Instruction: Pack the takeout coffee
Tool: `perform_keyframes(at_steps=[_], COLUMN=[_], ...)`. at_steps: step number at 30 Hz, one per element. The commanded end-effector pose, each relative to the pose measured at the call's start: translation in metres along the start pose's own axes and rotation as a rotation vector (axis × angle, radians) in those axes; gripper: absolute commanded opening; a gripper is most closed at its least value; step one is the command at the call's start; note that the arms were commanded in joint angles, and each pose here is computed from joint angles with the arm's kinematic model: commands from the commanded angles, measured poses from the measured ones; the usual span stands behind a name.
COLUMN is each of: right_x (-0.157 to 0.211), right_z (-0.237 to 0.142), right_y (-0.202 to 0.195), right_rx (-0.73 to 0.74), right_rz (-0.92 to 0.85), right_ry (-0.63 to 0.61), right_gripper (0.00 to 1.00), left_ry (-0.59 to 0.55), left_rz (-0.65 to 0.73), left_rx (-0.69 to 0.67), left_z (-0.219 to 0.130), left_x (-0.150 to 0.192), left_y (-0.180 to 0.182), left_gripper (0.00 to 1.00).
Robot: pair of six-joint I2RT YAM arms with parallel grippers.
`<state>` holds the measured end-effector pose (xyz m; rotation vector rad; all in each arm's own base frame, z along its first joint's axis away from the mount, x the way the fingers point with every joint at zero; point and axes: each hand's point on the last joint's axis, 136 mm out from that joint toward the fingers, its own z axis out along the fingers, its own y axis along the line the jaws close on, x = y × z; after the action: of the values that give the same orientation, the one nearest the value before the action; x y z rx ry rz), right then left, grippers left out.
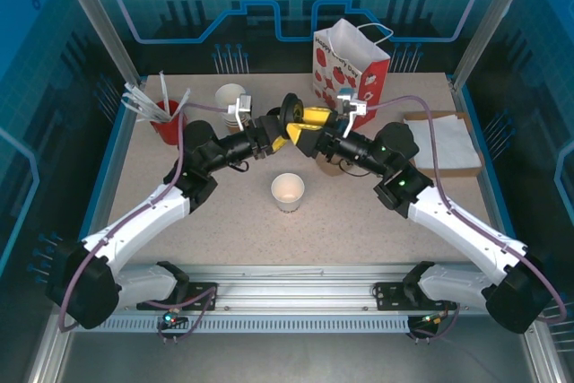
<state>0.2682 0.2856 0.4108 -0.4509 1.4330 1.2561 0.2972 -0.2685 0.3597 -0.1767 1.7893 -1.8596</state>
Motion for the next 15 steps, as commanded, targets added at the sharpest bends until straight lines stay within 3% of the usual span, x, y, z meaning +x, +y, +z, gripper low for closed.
perform_keyframes(at_steps=[1,4,7,15], right_x=[-0.014,-0.001,0.031,0.125], right_z=[-0.016,-0.029,-0.042,-0.059], right_y=[-0.015,-0.038,-0.060,-0.090], right_rx=[0.088,0.204,0.337,0.502], right_rz=[0.000,0.014,-0.020,-0.111], right_ry=[-0.025,0.059,0.230,0.698], right_gripper=[0.62,0.61,0.60,0.61], left_ry=[-0.026,-0.057,-0.086,-0.140], left_rz=[-0.009,-0.009,0.021,0.235], left_rx=[-0.061,-0.128,-0.241,-0.668], left_z=[-0.005,-0.014,-0.030,-0.099], left_x=[-0.005,-0.014,-0.025,-0.046], left_y=[0.025,0.048,0.078,0.150], left_gripper=[0.48,0.53,0.57,0.62])
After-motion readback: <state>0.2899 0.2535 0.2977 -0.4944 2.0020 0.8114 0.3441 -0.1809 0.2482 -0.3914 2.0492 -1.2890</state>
